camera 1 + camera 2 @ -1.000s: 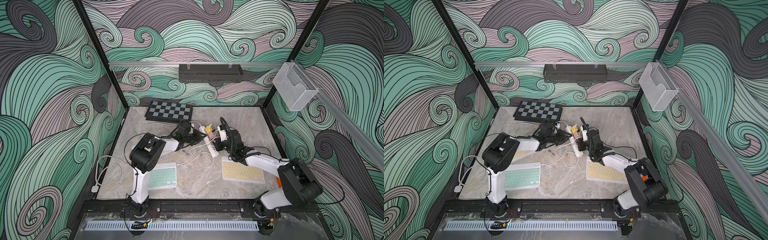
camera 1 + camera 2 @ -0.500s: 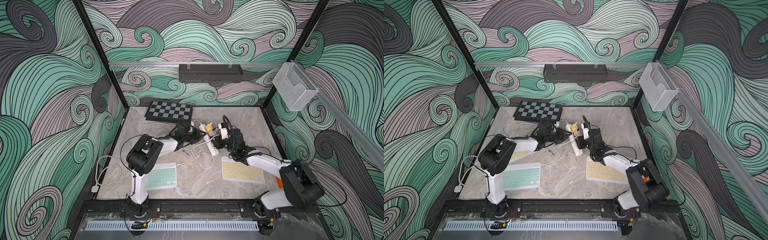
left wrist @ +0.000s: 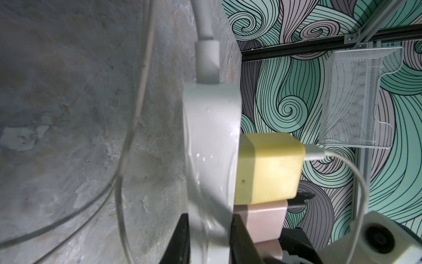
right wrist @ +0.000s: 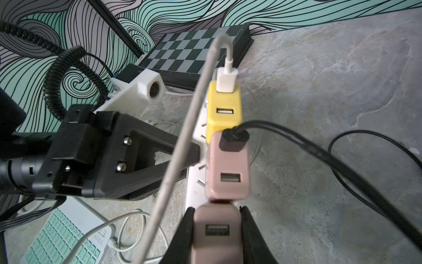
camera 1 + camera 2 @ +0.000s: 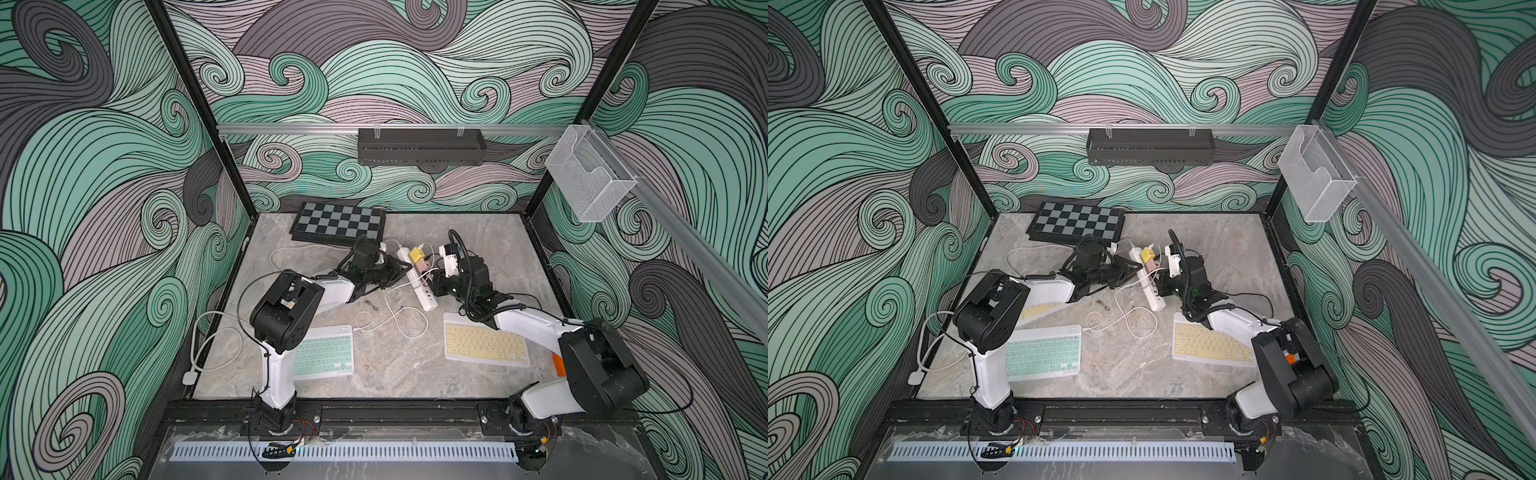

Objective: Unplug the wireless keyboard
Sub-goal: Remove the plug from the socket.

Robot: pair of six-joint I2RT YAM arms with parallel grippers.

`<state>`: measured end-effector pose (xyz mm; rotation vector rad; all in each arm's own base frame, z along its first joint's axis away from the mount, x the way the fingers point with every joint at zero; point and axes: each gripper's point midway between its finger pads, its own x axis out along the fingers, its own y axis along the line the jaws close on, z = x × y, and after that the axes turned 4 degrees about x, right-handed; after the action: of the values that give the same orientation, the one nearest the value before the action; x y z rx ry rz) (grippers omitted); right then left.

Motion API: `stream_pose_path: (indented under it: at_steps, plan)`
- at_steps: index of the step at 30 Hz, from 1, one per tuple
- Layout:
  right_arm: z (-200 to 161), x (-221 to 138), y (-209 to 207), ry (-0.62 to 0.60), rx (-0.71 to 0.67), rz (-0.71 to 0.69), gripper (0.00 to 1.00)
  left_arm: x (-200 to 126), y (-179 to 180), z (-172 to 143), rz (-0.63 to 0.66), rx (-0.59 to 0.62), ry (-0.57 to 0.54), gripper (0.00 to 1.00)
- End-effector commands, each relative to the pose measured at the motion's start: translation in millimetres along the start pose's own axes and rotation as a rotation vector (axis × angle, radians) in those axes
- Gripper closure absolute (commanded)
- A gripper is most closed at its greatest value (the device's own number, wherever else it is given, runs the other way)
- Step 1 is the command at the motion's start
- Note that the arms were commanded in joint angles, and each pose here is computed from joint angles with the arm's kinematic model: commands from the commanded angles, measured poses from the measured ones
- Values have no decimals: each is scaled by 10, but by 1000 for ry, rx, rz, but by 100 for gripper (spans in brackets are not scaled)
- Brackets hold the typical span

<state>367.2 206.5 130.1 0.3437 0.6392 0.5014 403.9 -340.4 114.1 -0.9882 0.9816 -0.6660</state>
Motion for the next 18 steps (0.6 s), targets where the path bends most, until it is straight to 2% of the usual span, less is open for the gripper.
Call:
stream_pose_path:
  at_steps: [1,3,13,18]
  plan:
    - [40,12,146,-5,-25,60,93,-133,-632,181,-150,70,-60,100]
    - [64,12,169,-10,-42,68,100,-136,-577,186,-121,60,-66,100]
    - [434,-93,99,-137,-62,-23,100,-186,-58,106,92,-7,-69,100]
    - [627,-194,154,-181,40,40,100,-200,14,145,67,-35,-100,100]
